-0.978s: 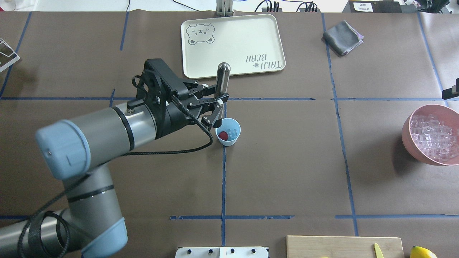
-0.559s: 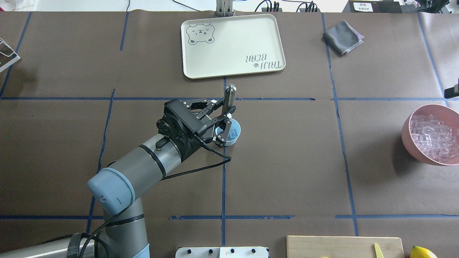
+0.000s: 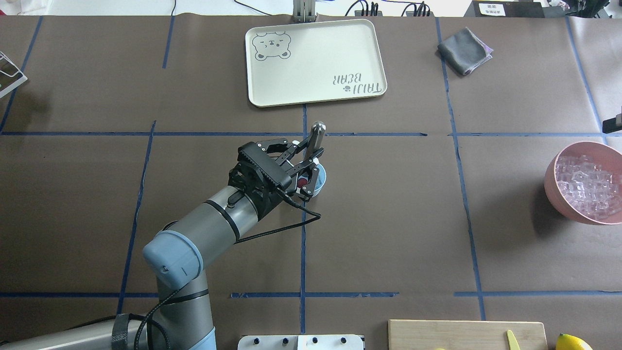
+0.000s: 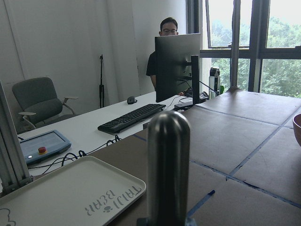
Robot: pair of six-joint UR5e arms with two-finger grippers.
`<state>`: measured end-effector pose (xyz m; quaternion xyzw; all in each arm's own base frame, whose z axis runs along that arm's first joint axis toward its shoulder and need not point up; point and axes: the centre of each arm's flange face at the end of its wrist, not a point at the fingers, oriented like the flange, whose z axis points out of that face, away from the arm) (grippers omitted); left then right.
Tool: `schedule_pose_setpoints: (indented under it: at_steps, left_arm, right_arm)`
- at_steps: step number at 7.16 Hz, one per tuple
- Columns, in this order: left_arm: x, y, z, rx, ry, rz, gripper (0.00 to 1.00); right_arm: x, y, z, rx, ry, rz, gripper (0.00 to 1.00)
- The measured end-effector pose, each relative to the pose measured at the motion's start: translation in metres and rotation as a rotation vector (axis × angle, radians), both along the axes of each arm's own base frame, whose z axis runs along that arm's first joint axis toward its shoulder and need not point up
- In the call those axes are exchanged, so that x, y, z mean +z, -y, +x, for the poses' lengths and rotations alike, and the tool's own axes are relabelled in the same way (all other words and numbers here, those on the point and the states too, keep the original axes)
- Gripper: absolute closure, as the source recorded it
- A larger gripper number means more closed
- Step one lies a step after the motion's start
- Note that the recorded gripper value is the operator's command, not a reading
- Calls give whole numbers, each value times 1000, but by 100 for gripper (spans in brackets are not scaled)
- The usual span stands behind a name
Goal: Mash ice and strawberries in cup
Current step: 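Press the muddler down into the cup contents with the left gripper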
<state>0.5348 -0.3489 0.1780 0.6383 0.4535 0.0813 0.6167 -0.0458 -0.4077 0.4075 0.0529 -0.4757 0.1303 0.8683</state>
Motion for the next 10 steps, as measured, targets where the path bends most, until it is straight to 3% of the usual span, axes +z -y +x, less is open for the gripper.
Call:
schedule_pose_setpoints:
  at_steps: [8, 10]
  left_arm:
    - [17, -17, 24, 37, 27, -9, 98]
    - [5, -19, 17, 39, 1, 0, 100]
  right_arm:
    - [3, -2, 0, 1, -3, -7, 1]
    - [3, -2, 1, 1, -3, -7, 1]
